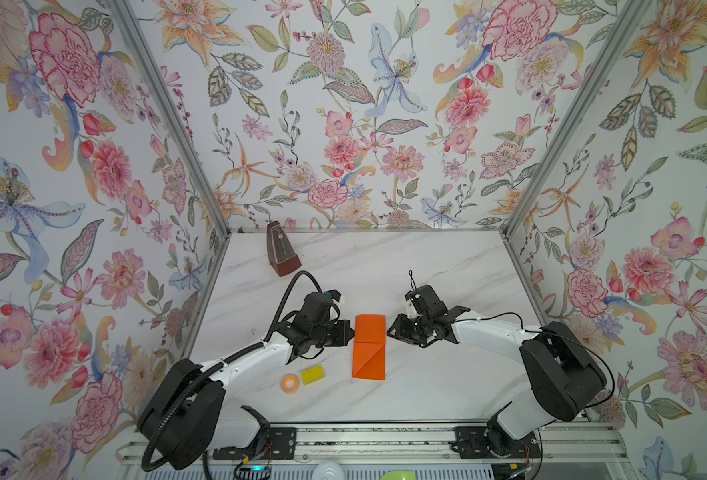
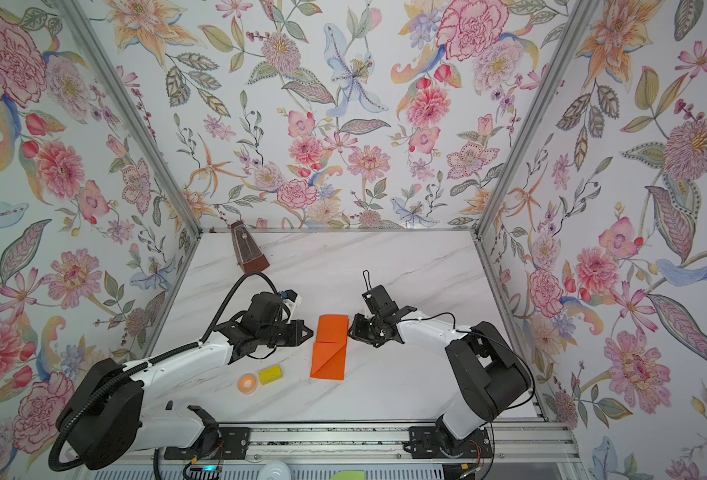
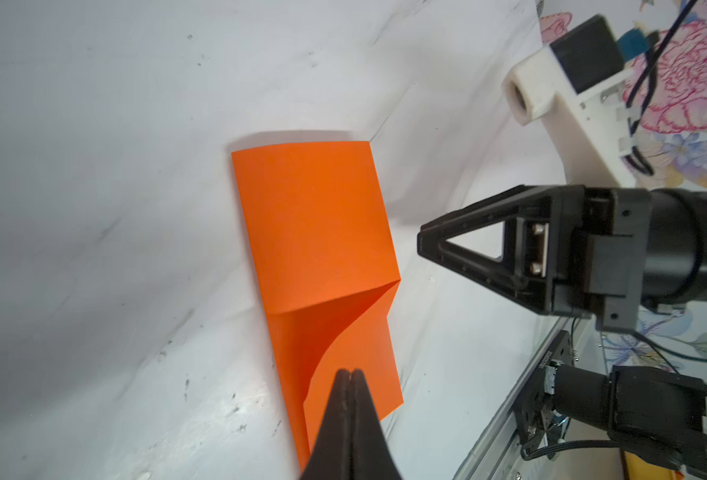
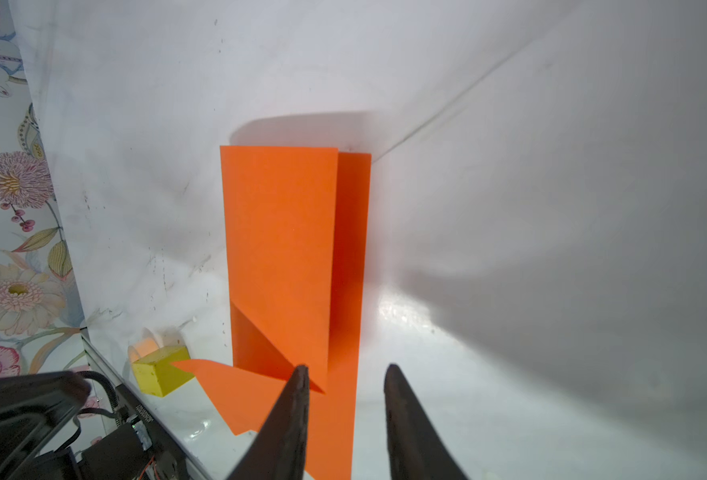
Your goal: Fold a paper plane with a square sheet of paper (fold left side to right side)
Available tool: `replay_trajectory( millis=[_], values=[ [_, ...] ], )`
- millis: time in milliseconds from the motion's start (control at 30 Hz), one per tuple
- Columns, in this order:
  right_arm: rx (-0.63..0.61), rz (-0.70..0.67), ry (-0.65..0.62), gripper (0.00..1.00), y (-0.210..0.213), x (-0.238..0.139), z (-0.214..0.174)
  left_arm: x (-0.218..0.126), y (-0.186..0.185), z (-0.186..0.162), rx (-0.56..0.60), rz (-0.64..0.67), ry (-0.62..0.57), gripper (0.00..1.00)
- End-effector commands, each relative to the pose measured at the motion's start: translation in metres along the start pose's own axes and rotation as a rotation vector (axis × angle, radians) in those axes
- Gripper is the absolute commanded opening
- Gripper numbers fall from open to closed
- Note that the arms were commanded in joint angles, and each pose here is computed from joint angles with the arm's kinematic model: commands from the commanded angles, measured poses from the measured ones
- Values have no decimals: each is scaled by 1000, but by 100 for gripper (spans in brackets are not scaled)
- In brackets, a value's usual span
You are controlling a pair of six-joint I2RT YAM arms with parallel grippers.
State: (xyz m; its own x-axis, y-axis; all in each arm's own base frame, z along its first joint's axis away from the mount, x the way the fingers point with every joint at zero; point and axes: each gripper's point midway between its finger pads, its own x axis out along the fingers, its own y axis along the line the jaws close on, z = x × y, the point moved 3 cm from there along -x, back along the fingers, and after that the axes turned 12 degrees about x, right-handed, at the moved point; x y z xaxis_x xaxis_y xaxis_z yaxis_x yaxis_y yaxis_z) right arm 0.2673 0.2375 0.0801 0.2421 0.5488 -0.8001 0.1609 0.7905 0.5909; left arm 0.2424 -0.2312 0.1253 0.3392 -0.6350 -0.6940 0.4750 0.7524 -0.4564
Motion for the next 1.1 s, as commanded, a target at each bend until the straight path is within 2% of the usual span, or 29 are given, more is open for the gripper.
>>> replay_trajectory(
  millis=[0,33,167,267,400,567,700,867,1067],
  values=[
    [-39,-8,-33,32,-3,-12,1,-13,9,-5,27,122,30,2],
    [-22,21,-25,30,-1,-12,0,-13,9,-6,17,117,27,3],
    [32,178,22,29,20,-15,-15,-8,7,-9,-23,106,33,23],
    [1,145,48,40,23,-16,-27,-7,5,-10,-30,96,31,33],
    [-14,124,92,47,18,-6,-40,-5,6,-14,-33,94,40,35],
    [-9,127,112,46,17,7,-40,-1,6,-20,-53,65,37,38],
    [1,145,118,40,18,16,-37,8,6,-29,-73,23,52,43],
    [23,107,123,26,7,25,-37,21,7,-39,-87,-19,74,51],
    [60,68,132,18,-10,32,-38,33,9,-47,-105,-48,89,57]
  ],
)
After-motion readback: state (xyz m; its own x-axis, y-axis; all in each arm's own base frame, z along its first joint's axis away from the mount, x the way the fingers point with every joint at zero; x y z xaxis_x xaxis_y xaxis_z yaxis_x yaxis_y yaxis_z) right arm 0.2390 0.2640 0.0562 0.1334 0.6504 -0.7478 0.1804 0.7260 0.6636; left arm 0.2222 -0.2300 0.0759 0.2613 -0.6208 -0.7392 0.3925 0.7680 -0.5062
